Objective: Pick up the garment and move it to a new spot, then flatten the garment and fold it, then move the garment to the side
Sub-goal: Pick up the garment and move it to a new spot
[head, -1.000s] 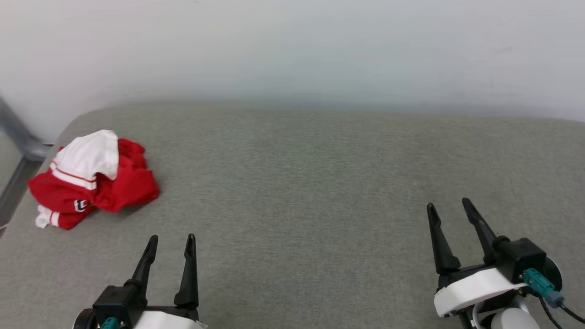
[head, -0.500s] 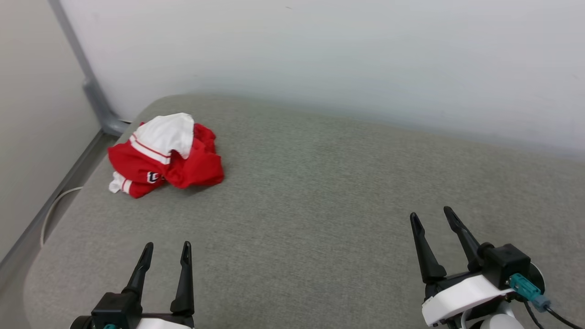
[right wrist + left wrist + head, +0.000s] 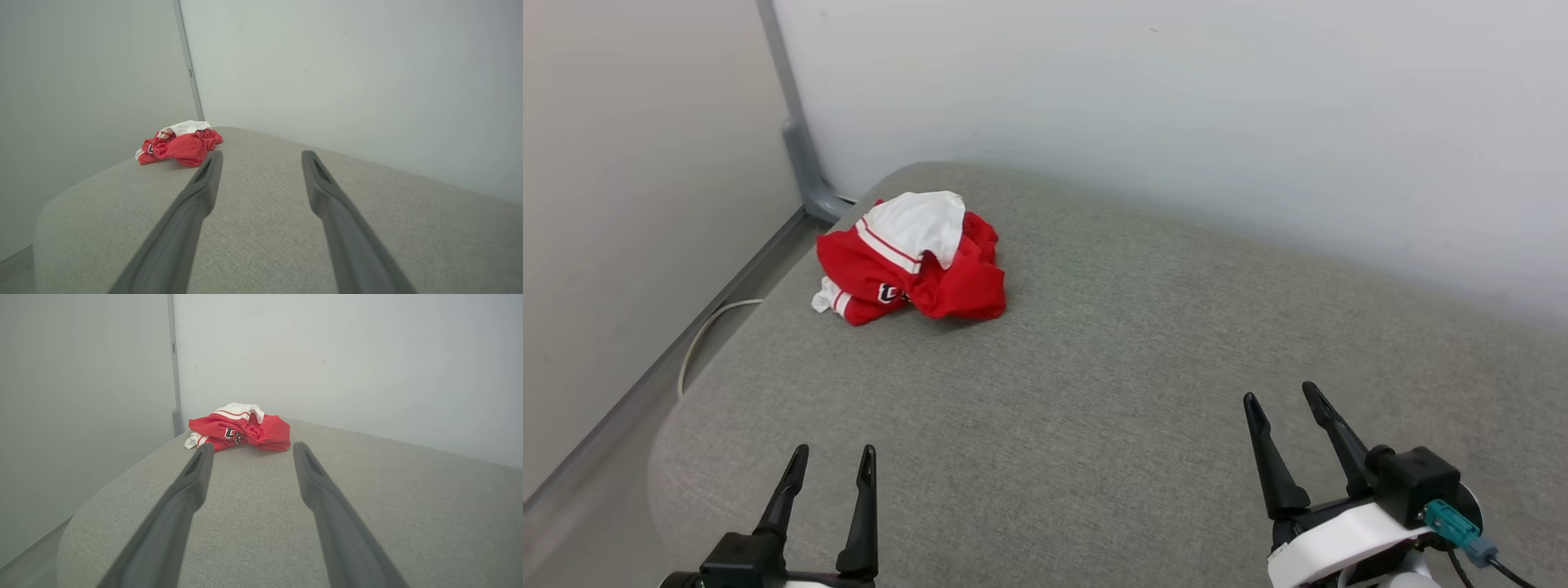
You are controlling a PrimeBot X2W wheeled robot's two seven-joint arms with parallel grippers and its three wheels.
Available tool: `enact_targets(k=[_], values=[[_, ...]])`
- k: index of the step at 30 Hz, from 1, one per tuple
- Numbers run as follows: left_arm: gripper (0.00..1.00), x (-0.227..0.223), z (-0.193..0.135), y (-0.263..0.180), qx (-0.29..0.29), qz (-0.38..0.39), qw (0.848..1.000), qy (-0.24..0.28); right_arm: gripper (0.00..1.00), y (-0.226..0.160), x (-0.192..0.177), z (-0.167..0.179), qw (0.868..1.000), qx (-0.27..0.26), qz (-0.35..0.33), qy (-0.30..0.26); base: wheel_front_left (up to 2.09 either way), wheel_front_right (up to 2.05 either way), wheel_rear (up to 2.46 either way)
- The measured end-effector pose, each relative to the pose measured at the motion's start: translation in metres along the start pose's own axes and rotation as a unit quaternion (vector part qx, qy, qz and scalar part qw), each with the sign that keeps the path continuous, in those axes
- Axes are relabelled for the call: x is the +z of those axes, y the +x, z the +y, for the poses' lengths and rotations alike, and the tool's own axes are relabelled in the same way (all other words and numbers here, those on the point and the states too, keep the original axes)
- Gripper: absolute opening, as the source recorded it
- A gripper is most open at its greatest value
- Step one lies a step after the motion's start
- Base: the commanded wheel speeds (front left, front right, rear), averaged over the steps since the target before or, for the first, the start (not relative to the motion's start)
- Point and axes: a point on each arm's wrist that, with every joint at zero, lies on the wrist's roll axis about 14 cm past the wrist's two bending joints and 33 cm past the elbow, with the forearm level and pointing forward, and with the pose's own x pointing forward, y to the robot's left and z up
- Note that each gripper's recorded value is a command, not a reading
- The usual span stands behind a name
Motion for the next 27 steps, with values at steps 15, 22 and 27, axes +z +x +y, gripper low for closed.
enact_targets(k=[15, 22, 27], values=[[1.00, 0.008, 0.007, -0.004, 0.006, -0.011, 1.000, 0.012, 1.00, 0.002, 0.002, 0.009, 1.000, 0.013, -0.003, 0.005, 0.00, 0.00, 0.00], [1.00, 0.007, 0.010, 0.007, 0.008, -0.008, 1.000, 0.016, 1.00, -0.002, -0.002, -0.005, 1.000, -0.005, 0.002, -0.003, 0.00, 0.00, 0.00], [1.00, 0.006, 0.011, 0.035, 0.004, -0.007, 1.000, 0.019, 1.00, 0.000, -0.008, -0.021, 1.000, -0.023, 0.005, -0.008, 0.00, 0.00, 0.00]])
